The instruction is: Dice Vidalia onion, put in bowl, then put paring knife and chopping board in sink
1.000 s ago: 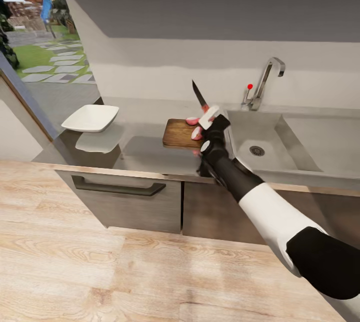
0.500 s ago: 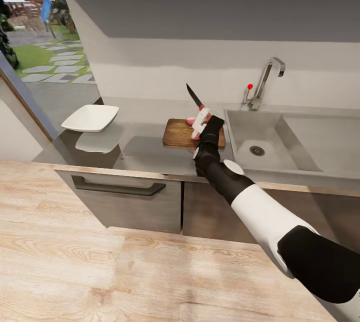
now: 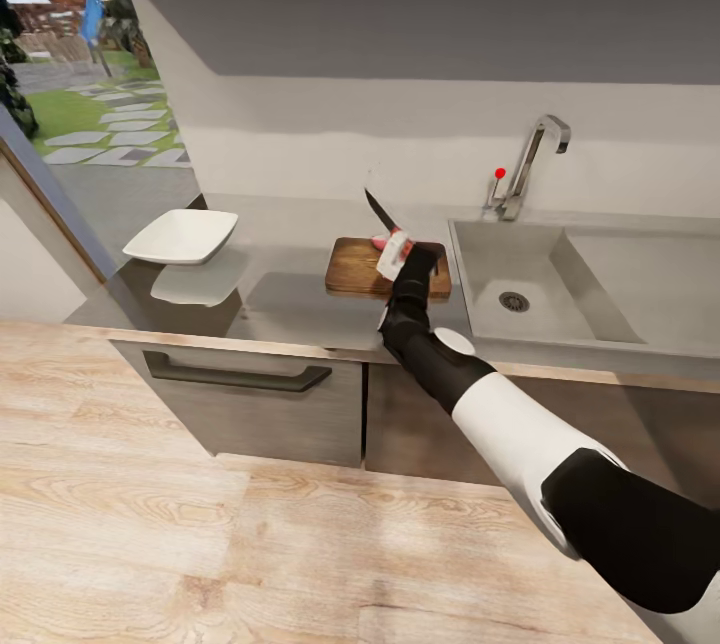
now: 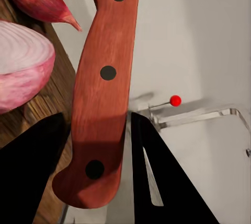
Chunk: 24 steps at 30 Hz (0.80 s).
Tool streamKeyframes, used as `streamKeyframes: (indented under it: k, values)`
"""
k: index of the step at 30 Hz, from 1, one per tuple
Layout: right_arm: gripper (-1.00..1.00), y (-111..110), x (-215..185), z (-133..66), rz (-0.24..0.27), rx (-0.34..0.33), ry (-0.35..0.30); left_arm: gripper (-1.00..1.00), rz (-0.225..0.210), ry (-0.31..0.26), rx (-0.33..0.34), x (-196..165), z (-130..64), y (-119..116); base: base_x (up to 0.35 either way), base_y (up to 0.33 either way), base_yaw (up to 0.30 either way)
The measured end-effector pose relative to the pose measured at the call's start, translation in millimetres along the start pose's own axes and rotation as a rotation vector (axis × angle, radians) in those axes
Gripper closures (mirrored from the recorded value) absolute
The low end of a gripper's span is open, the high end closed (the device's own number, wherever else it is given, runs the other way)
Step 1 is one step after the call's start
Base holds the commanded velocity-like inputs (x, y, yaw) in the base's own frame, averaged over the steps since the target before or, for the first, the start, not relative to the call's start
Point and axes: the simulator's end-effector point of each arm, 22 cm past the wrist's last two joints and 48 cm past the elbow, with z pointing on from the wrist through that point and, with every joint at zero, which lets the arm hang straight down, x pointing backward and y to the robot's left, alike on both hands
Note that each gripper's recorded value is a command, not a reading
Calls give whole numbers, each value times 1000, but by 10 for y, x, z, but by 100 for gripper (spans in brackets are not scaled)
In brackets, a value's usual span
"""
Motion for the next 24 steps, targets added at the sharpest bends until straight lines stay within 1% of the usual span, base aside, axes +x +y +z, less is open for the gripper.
streamKeyframes:
  k: [9,11,16,20,24]
  values:
    - [100,21,-18,-9,-1,-3,-2,-100,0,3,0,9,0,1,0,0,0]
    - [100,53,12,-3,-7,-9,4,-100,0,4,-1,12,0,4,0,0,0]
    - [100,227,141,15,-39,-39,30,-100,0,4,-2,11,0,13,0,0,0]
    - [100,289,191,21,-50,-51,39,-100,0,4,-2,12,0,15,0,0,0]
    - [100,303,202,22,-53,-54,41,-100,0,4,-2,14,0,15,0,0,0]
